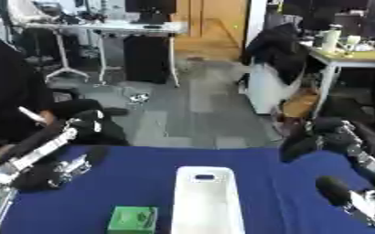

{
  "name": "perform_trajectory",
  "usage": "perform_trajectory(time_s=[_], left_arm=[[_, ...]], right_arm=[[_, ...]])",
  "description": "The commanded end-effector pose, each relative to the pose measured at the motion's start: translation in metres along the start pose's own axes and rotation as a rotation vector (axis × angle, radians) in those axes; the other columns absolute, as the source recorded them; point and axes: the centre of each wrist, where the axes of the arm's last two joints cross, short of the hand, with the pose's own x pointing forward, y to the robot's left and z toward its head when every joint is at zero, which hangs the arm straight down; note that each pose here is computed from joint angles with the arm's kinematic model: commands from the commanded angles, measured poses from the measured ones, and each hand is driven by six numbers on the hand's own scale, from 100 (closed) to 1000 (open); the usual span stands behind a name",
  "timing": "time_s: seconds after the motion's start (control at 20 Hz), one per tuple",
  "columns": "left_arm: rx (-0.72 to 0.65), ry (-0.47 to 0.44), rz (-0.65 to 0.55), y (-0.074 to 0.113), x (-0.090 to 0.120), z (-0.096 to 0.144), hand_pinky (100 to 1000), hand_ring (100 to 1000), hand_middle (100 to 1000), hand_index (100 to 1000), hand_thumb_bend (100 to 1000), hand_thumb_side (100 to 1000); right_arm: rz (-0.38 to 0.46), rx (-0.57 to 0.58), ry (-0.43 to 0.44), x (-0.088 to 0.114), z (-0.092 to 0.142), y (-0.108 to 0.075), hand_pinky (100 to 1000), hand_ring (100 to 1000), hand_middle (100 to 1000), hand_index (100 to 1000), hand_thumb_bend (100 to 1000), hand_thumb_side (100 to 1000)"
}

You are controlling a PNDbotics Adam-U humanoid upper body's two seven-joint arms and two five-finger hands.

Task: Pick up objects on the table and place them in the box.

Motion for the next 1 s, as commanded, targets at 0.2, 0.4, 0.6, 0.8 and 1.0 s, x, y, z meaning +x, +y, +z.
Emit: perform_trajectory(time_s=[0.2, 0.4, 0.6, 0.8, 1.0], left_arm=[[0.013, -0.009, -0.023, 0.010, 0.003, 0.000, 769, 838, 920, 790, 128, 1000], [0.008, -0.003, -0.025, 0.009, 0.002, 0.000, 771, 842, 928, 813, 129, 1000], [-0.001, 0.012, -0.051, 0.008, -0.001, 0.003, 777, 847, 936, 849, 130, 1000], [-0.037, 0.034, -0.066, 0.005, -0.008, 0.010, 779, 850, 942, 890, 133, 1000], [-0.106, 0.050, -0.110, 0.006, -0.019, 0.016, 771, 838, 931, 898, 129, 1000]], right_arm=[[0.025, 0.004, 0.003, 0.002, 0.001, -0.007, 553, 607, 598, 682, 247, 1000], [0.028, -0.021, 0.031, 0.001, 0.004, -0.011, 551, 607, 598, 683, 257, 1000], [0.034, -0.057, 0.080, -0.001, 0.008, -0.015, 549, 607, 599, 684, 265, 1000], [0.053, -0.080, 0.131, -0.002, 0.010, -0.018, 547, 607, 598, 684, 270, 1000], [0.060, -0.074, 0.145, -0.002, 0.009, -0.016, 546, 607, 598, 684, 267, 1000]])
